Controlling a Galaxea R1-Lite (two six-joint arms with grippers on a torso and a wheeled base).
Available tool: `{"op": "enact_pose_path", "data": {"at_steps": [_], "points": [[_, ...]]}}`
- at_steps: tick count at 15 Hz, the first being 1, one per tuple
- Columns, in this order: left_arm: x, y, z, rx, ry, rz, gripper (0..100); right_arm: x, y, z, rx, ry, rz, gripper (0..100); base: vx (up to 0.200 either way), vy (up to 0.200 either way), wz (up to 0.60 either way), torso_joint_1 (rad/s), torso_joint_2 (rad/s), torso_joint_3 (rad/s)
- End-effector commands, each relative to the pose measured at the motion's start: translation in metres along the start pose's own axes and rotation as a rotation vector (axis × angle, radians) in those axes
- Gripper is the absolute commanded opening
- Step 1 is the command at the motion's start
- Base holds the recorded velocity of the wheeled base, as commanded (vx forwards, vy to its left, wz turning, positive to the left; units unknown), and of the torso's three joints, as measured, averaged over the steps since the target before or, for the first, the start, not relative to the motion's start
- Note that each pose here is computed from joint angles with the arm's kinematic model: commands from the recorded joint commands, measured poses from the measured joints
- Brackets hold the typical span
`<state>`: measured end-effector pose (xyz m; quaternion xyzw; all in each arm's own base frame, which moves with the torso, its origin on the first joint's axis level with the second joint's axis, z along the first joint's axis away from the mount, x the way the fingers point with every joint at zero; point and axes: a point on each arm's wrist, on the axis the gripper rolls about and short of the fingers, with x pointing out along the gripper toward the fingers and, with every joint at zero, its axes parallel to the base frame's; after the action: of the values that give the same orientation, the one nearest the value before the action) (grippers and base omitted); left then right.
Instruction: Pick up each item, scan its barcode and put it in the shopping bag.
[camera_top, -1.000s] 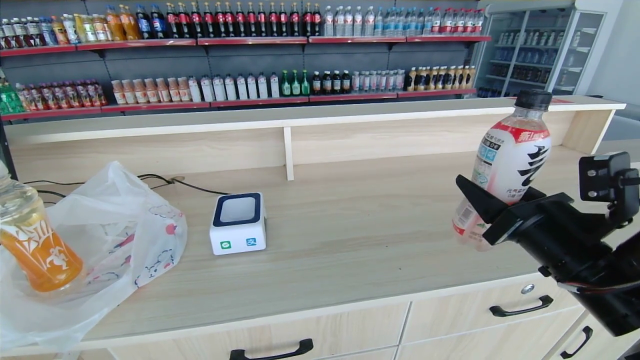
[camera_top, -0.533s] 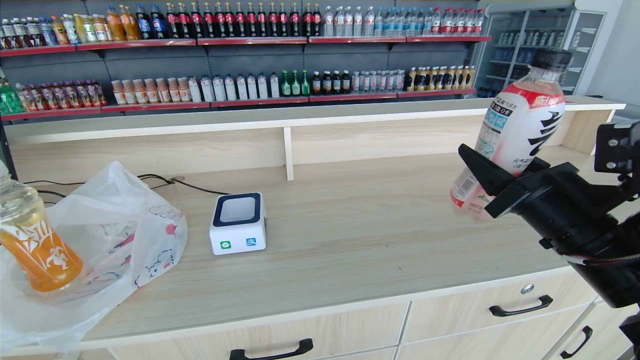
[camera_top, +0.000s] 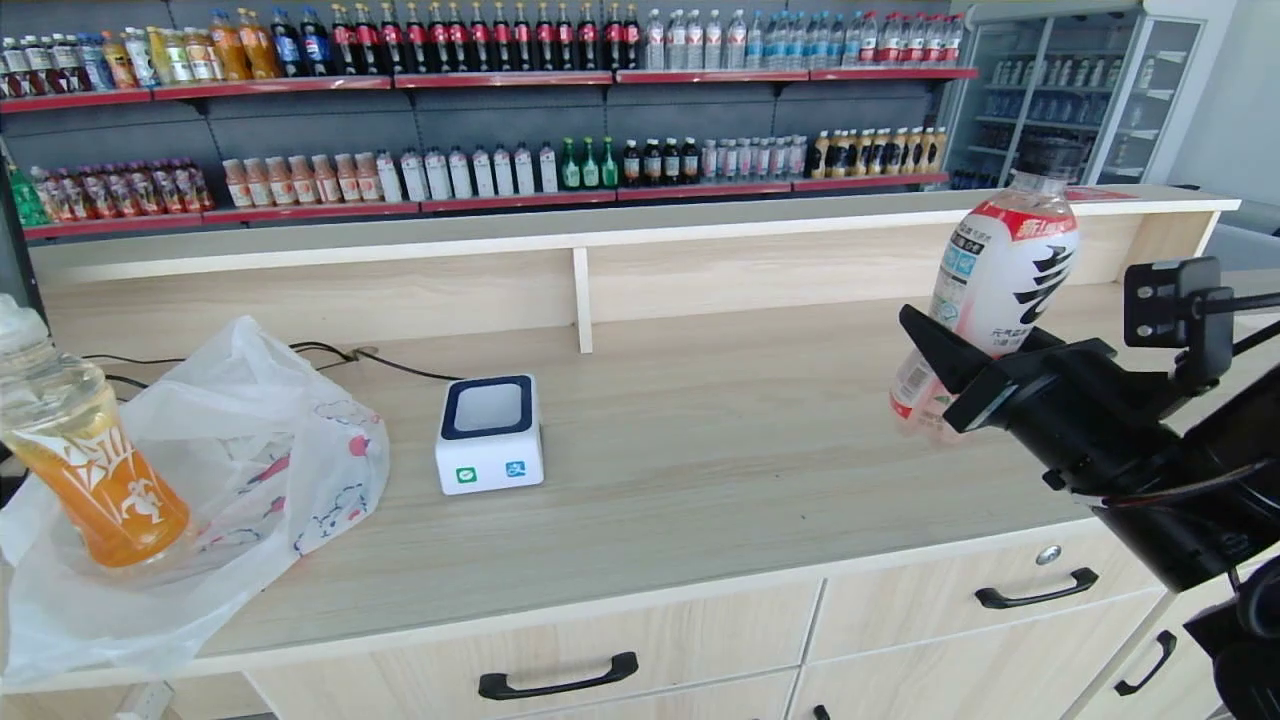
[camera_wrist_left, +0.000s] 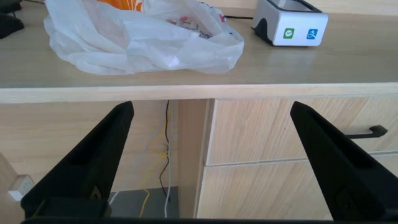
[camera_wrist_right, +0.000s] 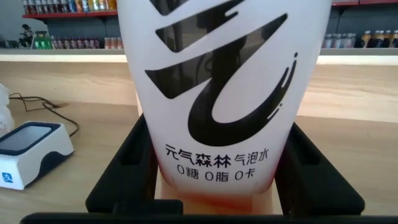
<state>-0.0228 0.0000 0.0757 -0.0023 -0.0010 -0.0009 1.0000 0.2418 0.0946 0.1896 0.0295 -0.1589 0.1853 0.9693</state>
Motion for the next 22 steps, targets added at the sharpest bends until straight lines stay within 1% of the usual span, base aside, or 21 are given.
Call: {"op": "enact_pose_path", "data": {"at_steps": [1,2,7,9,12,22], "points": [[0.000,0.000,0.000,0.000,-0.001,0.000,100,0.000,0.001,-0.003,0.004,0.009,0.006,0,0.000,0.000,0.00,0.000,0.00,0.000],[0.000,0.000,0.000,-0.001,-0.001,0.002,100,-0.001,0.000,-0.002,0.006,0.009,0.003,0,0.000,0.000,0.00,0.000,0.00,0.000],[0.000,0.000,0.000,-0.003,0.000,0.000,100,-0.012,0.000,0.000,0.023,0.018,-0.004,0,0.000,0.200,0.00,0.008,0.00,0.002],[0.000,0.000,0.000,-0.003,0.000,0.000,100,-0.014,0.000,0.005,0.024,0.006,-0.004,0,0.000,0.200,0.00,0.005,0.00,0.002],[0.000,0.000,0.000,-0.003,0.000,0.000,100,-0.016,0.000,0.003,0.026,0.015,-0.004,0,0.000,0.200,0.00,0.002,0.00,0.001],[0.000,0.000,0.000,-0.003,-0.001,0.000,100,-0.022,-0.007,0.006,0.026,0.011,-0.031,0,0.000,0.200,0.00,0.004,0.00,0.003]]}}
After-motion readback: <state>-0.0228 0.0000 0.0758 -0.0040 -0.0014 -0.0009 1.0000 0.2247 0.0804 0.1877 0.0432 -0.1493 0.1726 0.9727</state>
